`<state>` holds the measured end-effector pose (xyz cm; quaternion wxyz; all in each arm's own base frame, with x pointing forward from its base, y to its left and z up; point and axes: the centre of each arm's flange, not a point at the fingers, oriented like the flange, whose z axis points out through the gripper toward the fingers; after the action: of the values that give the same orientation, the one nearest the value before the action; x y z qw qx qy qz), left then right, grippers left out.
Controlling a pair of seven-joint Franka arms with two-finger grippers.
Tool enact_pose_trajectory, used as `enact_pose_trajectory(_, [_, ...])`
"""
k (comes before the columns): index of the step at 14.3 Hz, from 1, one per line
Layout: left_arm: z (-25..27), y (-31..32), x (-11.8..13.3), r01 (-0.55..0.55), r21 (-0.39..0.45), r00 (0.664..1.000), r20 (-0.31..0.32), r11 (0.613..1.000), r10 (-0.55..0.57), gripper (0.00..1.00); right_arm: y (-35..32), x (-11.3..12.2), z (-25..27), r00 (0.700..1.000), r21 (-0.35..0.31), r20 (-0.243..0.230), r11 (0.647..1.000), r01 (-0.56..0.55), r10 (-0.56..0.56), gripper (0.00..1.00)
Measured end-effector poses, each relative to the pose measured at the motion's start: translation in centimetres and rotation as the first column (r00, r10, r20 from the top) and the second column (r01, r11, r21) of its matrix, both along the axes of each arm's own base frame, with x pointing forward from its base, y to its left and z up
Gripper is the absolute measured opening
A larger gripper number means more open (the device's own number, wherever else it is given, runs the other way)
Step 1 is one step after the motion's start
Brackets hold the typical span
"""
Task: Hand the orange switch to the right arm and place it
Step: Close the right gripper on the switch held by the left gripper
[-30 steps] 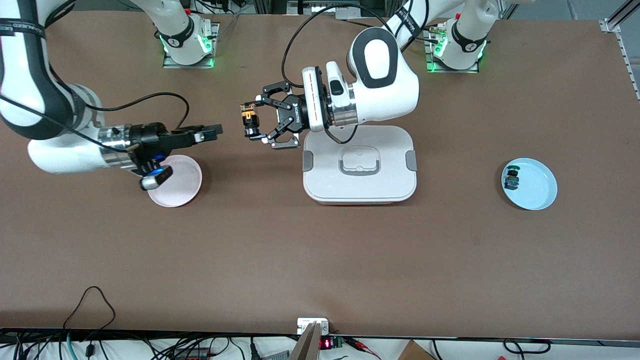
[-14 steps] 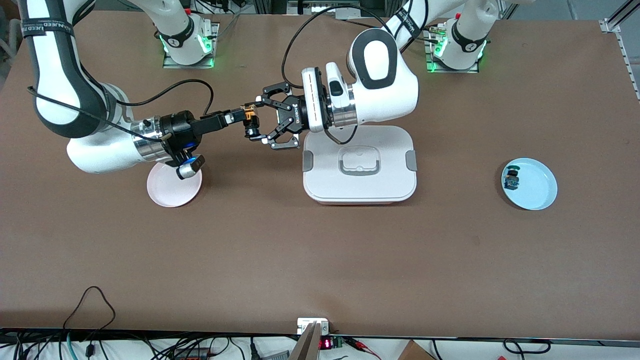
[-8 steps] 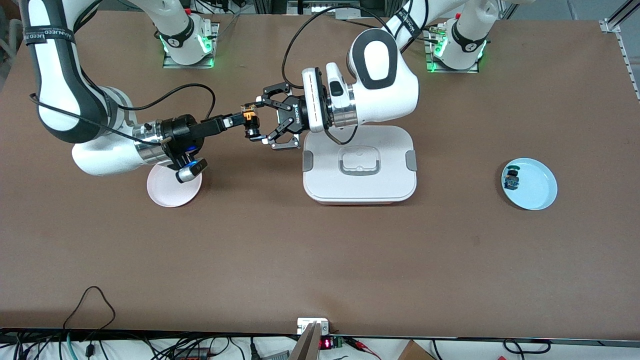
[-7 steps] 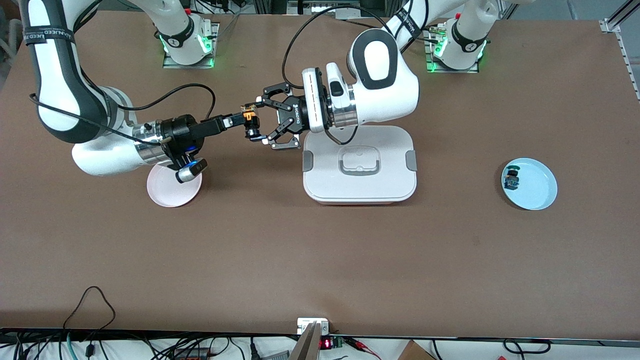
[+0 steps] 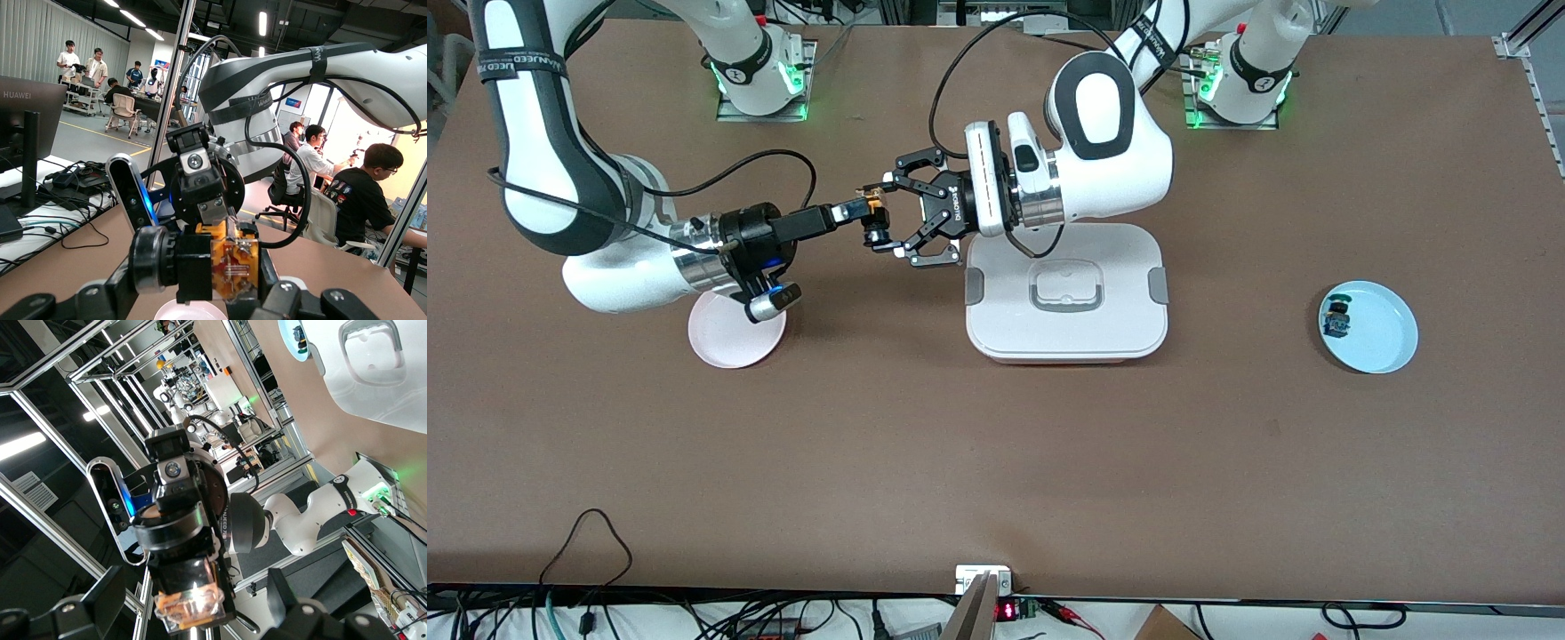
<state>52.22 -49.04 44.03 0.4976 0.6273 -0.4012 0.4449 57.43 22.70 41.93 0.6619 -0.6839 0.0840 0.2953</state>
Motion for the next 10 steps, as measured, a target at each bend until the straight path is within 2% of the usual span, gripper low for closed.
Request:
enact_pose_trajectory(2, [0.01,-0.01,-0.01,0.001,-0.001,1.0,0.0,1.0,-0.001,0.72,0.01,0.0,-0.03,1.0,0.001,0.002,1.0,0.0,0.0,0.9])
enact_pose_trajectory(3, [0.01,-0.02,-0.01,0.001,-0.001,1.0,0.0,1.0,-0.001,0.72,0.02,0.0,-0.03,1.0,0.001,0.002,1.0,0.0,0.0,0.81])
enact_pose_trajectory(5, [-0.04,-0.03,-0.04,0.001,0.0,1.0,0.0,1.0,-0.001,0.72,0.0,0.06,0.05,1.0,0.006,0.001,1.0,0.004,-0.004,0.54])
enact_pose_trajectory(6, [-0.08,-0.05,-0.06,0.0,-0.003,1.0,-0.007,1.0,0.0,0.72,-0.09,0.14,0.15,1.0,0.01,0.008,1.0,0.008,-0.008,0.46])
enact_pose_trajectory(10, [-0.07,-0.05,-0.06,-0.001,-0.006,1.0,-0.011,1.0,0.001,0.72,-0.09,0.16,0.2,1.0,0.014,0.02,1.0,0.008,-0.008,0.44])
